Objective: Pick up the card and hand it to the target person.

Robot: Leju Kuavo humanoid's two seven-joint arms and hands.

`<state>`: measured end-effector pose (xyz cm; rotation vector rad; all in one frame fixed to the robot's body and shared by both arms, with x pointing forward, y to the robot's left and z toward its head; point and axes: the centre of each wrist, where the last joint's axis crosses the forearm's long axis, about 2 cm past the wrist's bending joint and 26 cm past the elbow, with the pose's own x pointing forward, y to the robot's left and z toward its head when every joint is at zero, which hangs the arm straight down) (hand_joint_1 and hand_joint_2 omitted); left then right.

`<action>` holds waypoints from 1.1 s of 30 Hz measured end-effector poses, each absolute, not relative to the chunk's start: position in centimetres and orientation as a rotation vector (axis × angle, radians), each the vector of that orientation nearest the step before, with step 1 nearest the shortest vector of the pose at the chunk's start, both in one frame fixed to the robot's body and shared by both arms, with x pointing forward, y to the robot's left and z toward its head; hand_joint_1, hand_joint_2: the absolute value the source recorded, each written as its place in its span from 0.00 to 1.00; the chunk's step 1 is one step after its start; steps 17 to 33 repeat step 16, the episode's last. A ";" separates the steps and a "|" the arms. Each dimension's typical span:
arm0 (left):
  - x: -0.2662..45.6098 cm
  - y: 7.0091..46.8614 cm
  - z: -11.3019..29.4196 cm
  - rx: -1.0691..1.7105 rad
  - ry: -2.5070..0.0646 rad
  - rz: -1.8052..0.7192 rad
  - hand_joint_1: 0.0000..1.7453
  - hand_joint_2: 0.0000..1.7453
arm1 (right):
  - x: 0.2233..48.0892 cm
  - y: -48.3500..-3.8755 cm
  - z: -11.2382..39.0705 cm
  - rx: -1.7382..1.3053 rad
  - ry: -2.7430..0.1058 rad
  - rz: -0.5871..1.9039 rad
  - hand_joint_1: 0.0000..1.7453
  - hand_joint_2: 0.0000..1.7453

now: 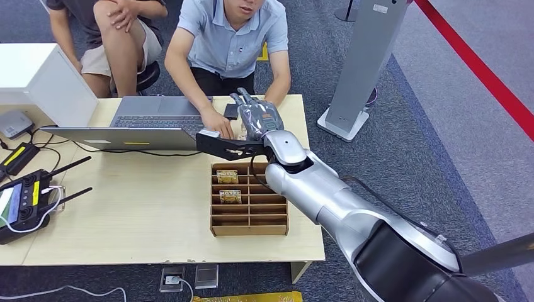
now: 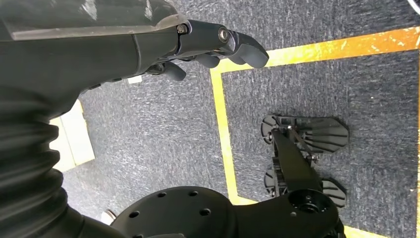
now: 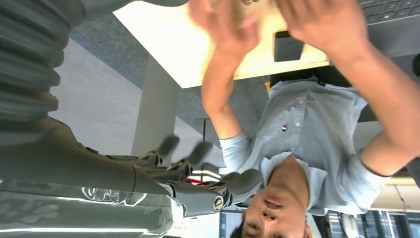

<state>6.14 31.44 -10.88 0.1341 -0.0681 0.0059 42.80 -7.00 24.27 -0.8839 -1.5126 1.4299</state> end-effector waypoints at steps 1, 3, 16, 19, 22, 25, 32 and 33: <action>6.1 31.4 -10.9 0.134 -0.065 0.007 0.00 1.00 | 42.8 -7.1 24.2 -0.886 -1.509 1.429 0.00 1.00; 6.1 31.4 -10.9 0.134 -0.060 0.008 0.00 1.00 | 42.9 -7.2 24.1 -0.890 -1.503 1.429 0.00 1.00; 6.1 31.4 -10.9 0.131 -0.092 0.007 0.00 1.00 | 43.3 -8.2 23.9 -0.923 -1.502 1.406 0.00 1.00; 6.1 31.4 -10.9 0.131 -0.092 0.007 0.00 1.00 | 43.3 -8.2 23.9 -0.923 -1.502 1.406 0.00 1.00; 6.1 31.4 -10.9 0.131 -0.092 0.007 0.00 1.00 | 43.3 -8.2 23.9 -0.923 -1.502 1.406 0.00 1.00; 6.1 31.4 -10.9 0.131 -0.092 0.007 0.00 1.00 | 43.3 -8.2 23.9 -0.923 -1.502 1.406 0.00 1.00; 6.1 31.4 -10.9 0.131 -0.092 0.007 0.00 1.00 | 43.3 -8.2 23.9 -0.923 -1.502 1.406 0.00 1.00; 6.1 31.4 -10.9 0.131 -0.092 0.007 0.00 1.00 | 43.3 -8.2 23.9 -0.923 -1.502 1.406 0.00 1.00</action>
